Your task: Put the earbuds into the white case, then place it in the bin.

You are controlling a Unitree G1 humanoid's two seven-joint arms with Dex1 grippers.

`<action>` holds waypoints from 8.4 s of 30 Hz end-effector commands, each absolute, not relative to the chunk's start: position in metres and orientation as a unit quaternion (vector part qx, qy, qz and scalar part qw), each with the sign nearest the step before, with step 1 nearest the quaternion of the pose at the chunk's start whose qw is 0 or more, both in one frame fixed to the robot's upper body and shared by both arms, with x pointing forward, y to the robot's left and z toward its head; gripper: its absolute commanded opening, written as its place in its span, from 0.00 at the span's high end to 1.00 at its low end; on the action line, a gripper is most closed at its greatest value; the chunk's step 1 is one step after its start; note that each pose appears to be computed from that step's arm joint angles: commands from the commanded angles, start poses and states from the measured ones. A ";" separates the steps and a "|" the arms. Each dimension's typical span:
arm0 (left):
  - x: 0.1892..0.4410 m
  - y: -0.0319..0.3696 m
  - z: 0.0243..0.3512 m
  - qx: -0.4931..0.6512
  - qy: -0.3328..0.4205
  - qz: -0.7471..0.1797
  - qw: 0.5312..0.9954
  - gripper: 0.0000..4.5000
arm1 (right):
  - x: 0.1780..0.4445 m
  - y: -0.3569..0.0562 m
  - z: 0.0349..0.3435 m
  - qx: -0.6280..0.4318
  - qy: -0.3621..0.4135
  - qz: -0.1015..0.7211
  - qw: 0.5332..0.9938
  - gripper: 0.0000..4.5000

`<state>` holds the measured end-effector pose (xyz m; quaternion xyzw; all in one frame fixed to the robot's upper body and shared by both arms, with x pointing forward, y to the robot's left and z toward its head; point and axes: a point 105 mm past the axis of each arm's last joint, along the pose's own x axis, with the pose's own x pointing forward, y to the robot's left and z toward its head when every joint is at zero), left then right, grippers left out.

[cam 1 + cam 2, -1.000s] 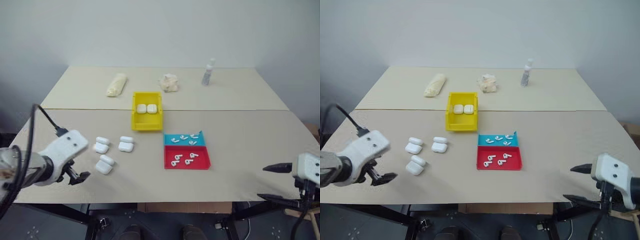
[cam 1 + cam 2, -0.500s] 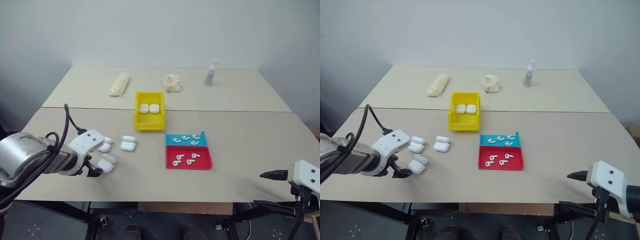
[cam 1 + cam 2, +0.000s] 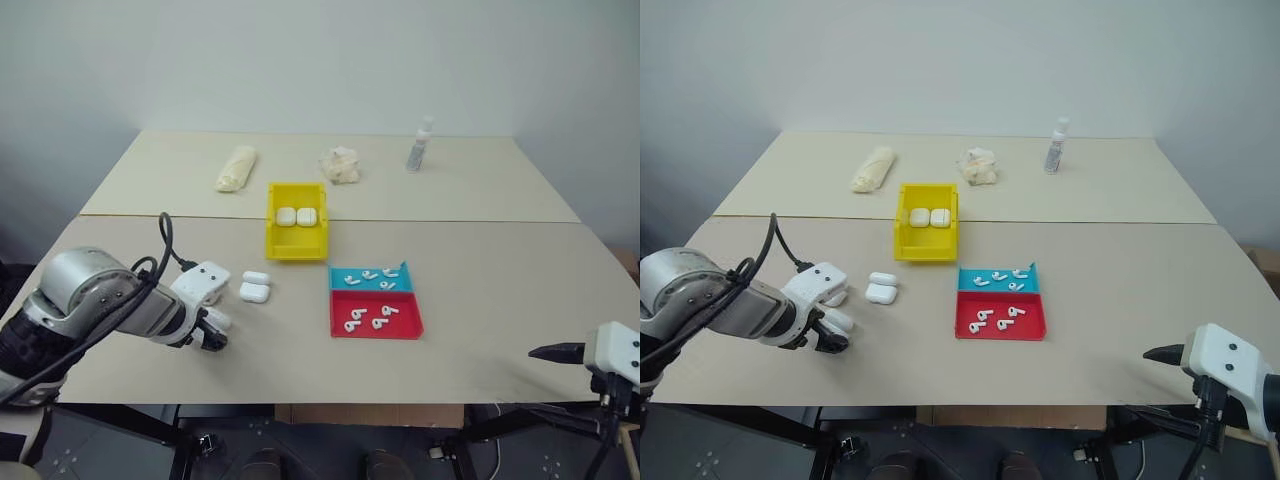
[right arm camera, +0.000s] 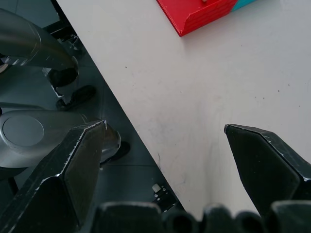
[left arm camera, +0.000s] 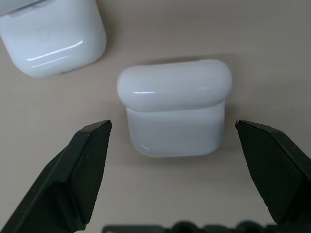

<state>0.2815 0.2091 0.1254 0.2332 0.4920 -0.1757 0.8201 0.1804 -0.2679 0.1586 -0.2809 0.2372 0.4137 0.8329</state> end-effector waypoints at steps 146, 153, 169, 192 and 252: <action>0.251 0.124 0.110 0.055 -0.125 -0.398 0.907 0.39 | 0.325 -0.087 0.129 -0.599 0.236 0.546 0.537 0.61; 0.252 0.123 0.111 0.056 -0.126 -0.396 0.908 0.39 | 0.324 -0.089 0.127 -0.598 0.238 0.547 0.535 0.61; 0.254 0.123 0.112 0.057 -0.123 -0.401 0.906 0.39 | 0.323 -0.086 0.127 -0.597 0.232 0.549 0.538 0.72; 0.251 0.087 0.195 -0.026 -0.197 -0.593 0.781 0.39 | 0.275 -0.108 0.331 -0.227 -0.161 0.453 0.847 0.72; 0.246 0.070 0.233 0.017 -0.261 -0.680 0.685 0.39 | 0.243 -0.065 0.272 -0.168 -0.314 0.606 0.712 0.72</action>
